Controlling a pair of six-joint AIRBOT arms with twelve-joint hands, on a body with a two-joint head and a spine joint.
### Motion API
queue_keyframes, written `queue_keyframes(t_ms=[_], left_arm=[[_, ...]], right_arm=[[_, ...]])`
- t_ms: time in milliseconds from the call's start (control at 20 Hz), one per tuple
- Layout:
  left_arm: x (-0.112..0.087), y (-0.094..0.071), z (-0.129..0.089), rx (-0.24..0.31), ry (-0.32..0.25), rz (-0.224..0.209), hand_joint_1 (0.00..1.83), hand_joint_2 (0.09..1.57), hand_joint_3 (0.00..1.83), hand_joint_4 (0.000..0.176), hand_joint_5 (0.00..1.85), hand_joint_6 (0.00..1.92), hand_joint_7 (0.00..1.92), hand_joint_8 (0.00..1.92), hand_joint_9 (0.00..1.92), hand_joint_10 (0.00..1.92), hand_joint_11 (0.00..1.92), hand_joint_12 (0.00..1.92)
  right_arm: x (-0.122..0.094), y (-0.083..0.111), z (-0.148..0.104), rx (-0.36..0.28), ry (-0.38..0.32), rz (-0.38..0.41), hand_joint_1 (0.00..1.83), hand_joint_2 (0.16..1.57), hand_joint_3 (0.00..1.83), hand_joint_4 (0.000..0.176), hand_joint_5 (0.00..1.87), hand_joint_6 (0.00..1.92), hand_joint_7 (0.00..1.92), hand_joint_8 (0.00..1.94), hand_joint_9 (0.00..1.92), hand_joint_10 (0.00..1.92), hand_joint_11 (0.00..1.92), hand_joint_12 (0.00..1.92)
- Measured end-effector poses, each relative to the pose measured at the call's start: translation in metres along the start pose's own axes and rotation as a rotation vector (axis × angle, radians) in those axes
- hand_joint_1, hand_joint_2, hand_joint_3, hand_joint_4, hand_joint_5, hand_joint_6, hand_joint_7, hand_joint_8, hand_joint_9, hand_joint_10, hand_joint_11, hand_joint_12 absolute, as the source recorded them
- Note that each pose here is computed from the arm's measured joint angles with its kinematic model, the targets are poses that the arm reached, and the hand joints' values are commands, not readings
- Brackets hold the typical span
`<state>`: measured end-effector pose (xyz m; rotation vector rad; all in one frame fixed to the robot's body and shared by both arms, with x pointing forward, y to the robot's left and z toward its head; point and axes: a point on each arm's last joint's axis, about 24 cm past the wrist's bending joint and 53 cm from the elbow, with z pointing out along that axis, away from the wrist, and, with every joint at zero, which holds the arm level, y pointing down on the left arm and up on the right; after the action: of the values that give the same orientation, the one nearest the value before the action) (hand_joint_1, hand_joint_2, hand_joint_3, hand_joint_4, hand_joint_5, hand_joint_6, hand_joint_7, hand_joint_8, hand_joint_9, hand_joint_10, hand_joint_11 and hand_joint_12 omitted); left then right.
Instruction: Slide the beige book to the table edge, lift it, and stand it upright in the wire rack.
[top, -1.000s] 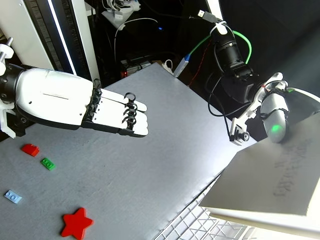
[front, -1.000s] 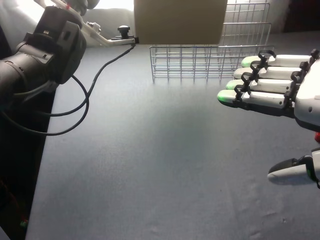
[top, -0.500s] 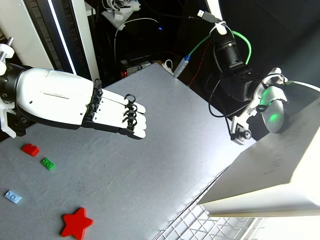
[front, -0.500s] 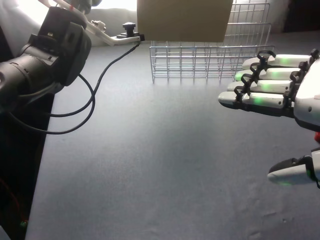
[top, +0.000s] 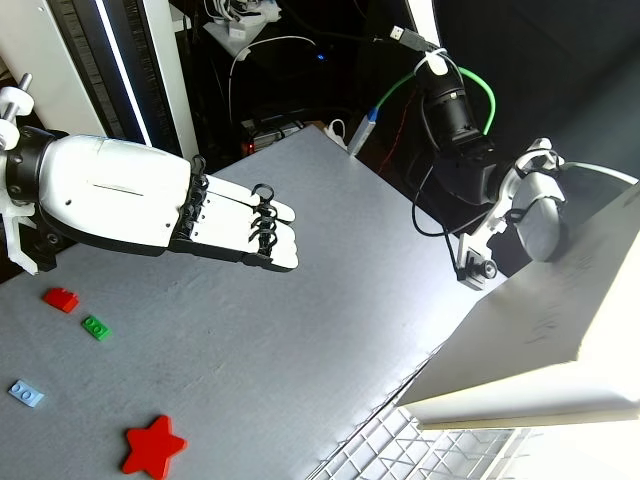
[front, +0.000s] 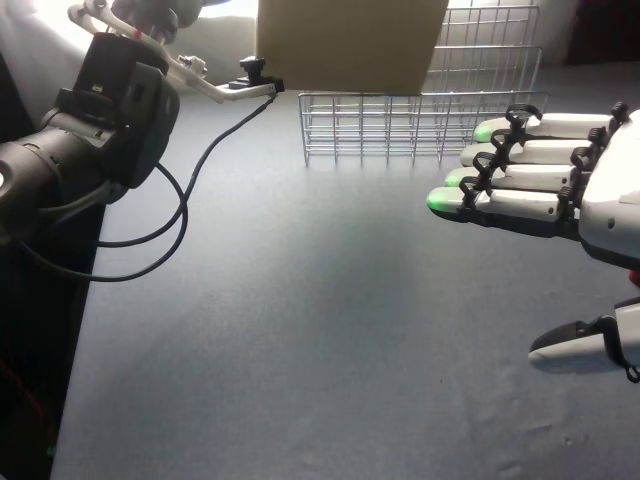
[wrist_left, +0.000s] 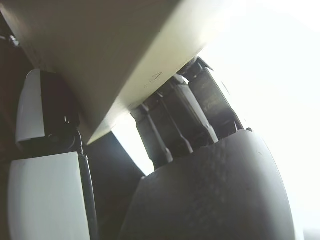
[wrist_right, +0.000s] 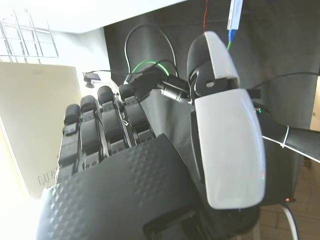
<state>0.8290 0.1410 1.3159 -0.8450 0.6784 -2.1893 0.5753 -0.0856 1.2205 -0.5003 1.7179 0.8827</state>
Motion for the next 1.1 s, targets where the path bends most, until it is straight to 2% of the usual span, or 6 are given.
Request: queue_keyframes(t_ms=[100, 300, 350, 600, 950, 1100], left_arm=[[-0.002, -0.001, -0.002, 0.005, -0.001, 0.005, 1.37, 1.12, 0.0, 0.0, 0.89, 0.92, 0.97, 1.05, 0.95, 1.27, 0.78, 1.49], [-0.004, -0.002, -0.003, 0.008, -0.005, 0.007, 1.39, 1.07, 0.0, 0.0, 1.0, 0.75, 1.06, 0.9, 1.05, 1.17, 0.83, 1.41], [-0.004, -0.002, -0.003, 0.009, -0.004, 0.007, 1.25, 1.1, 0.0, 0.0, 0.98, 0.86, 1.05, 1.06, 1.06, 1.06, 0.84, 1.43], [-0.008, 0.0, -0.006, 0.008, -0.012, 0.006, 1.24, 1.11, 0.0, 0.0, 0.97, 0.88, 1.04, 1.08, 1.03, 1.06, 0.79, 1.48], [-0.016, 0.013, -0.02, 0.006, -0.052, -0.026, 1.25, 1.1, 0.0, 0.0, 0.96, 0.91, 1.06, 1.04, 1.09, 0.97, 0.84, 1.4], [-0.013, 0.02, -0.022, 0.0, -0.054, -0.04, 1.38, 1.08, 0.0, 0.0, 0.99, 0.78, 1.07, 0.89, 1.04, 1.17, 0.81, 1.44]], right_arm=[[0.0, 0.001, 0.001, -0.004, -0.001, 0.001, 0.2, 1.09, 0.0, 0.0, 0.03, 0.0, 0.09, 0.0, 0.06, 0.0, 0.0, 0.03], [0.0, 0.004, 0.002, -0.014, -0.002, 0.001, 0.23, 1.09, 0.0, 0.0, 0.04, 0.0, 0.1, 0.0, 0.08, 0.01, 0.01, 0.04], [0.001, 0.005, 0.003, -0.015, -0.002, 0.002, 0.21, 1.1, 0.0, 0.0, 0.03, 0.0, 0.1, 0.0, 0.08, 0.0, 0.0, 0.08], [-0.001, 0.006, 0.003, -0.019, -0.007, 0.0, 0.23, 1.09, 0.0, 0.0, 0.04, 0.0, 0.1, 0.0, 0.09, 0.0, 0.0, 0.13], [0.0, 0.009, 0.005, -0.026, -0.005, 0.003, 0.2, 1.1, 0.0, 0.0, 0.01, 0.0, 0.08, 0.0, 0.05, 0.0, 0.0, 0.0], [0.0, 0.01, 0.007, -0.03, -0.005, 0.004, 0.23, 1.11, 0.0, 0.0, 0.02, 0.0, 0.06, 0.0, 0.02, 0.0, 0.0, 0.0]])
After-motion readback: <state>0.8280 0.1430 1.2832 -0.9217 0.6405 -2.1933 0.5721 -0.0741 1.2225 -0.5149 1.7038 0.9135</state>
